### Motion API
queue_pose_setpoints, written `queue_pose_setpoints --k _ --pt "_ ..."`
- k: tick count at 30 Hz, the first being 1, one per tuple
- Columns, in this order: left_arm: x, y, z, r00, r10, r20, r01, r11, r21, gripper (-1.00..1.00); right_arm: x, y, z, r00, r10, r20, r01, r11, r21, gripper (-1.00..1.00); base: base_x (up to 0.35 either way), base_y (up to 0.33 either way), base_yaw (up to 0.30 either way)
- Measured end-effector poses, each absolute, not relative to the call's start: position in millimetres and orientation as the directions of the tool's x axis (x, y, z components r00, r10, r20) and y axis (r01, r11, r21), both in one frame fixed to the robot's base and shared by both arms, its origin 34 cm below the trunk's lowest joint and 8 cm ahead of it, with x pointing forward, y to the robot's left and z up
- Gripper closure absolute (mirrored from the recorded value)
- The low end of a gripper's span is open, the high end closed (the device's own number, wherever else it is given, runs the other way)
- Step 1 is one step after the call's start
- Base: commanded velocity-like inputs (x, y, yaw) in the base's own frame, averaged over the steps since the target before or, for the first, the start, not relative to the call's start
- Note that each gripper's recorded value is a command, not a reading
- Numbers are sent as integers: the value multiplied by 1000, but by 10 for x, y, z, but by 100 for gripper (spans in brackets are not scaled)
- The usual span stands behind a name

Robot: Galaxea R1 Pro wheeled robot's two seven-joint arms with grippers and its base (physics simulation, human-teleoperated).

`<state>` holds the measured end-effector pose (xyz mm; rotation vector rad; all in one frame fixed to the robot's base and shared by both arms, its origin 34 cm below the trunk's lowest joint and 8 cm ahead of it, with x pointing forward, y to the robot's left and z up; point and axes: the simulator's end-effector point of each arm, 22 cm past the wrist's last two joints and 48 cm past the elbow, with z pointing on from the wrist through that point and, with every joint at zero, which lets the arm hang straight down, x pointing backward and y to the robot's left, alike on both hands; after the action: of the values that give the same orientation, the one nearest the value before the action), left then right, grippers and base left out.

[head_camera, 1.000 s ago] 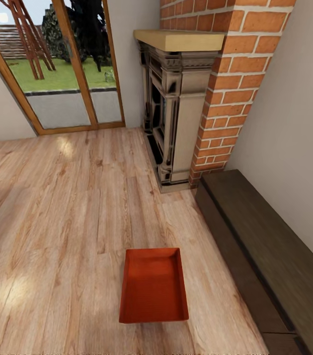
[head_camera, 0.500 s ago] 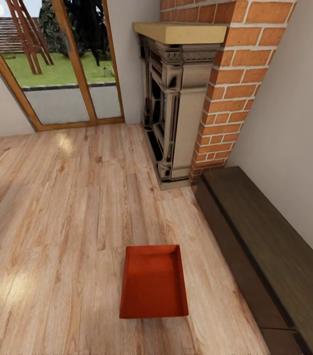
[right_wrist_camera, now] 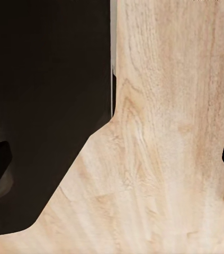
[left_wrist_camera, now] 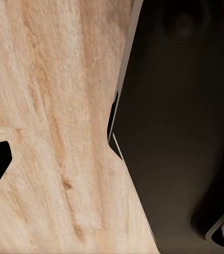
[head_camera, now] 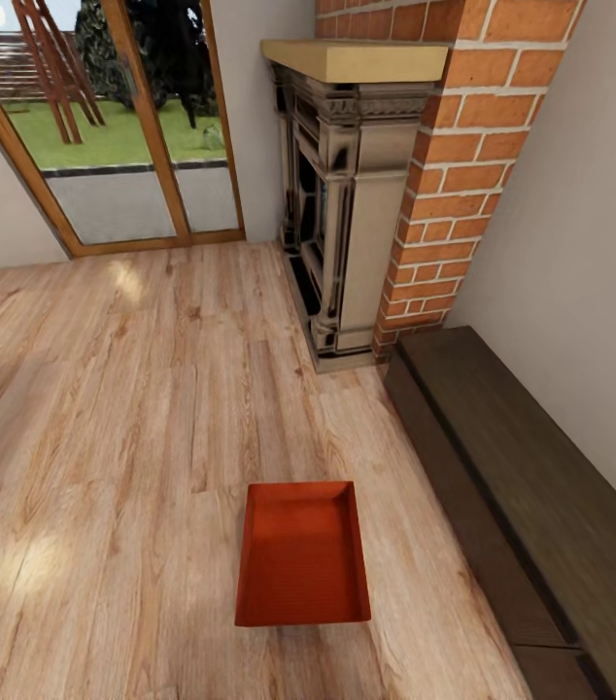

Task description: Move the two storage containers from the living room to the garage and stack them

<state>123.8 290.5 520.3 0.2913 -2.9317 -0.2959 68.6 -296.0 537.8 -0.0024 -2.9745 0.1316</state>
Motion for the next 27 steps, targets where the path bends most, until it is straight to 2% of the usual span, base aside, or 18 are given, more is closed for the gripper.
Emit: queue_pose_setpoints --k 14,17,20,22,26,27 --pt "1284 2919 5192 -967 -209 149 -175 962 210 -100 662 -3003 5384 -984 -6 176 -21 996 -88 -100 0 0 0" --pt "1539 3086 5151 -974 -205 97 -179 959 221 -100 694 -3047 5377 -985 -1 170 -18 995 -97 -100 0 0 0" --pt "1838 3315 5126 -979 -198 42 -183 955 233 -100 666 -3301 5407 -983 0 182 -27 989 -148 -100 0 0 0" --pt "2082 3532 5126 -981 -193 28 -180 953 245 -100 753 -3733 5435 -982 -2 187 -44 974 -224 -100 0 0 0" --pt "2257 3793 5162 -982 -187 39 -170 947 273 -100 1386 -4195 5367 -995 -11 100 -44 942 -334 -100 0 0 0" --pt "2296 3912 5182 -981 -189 48 -168 943 287 -100 1791 -4341 5337 -999 -17 34 -29 922 -386 -100 0 0 0"
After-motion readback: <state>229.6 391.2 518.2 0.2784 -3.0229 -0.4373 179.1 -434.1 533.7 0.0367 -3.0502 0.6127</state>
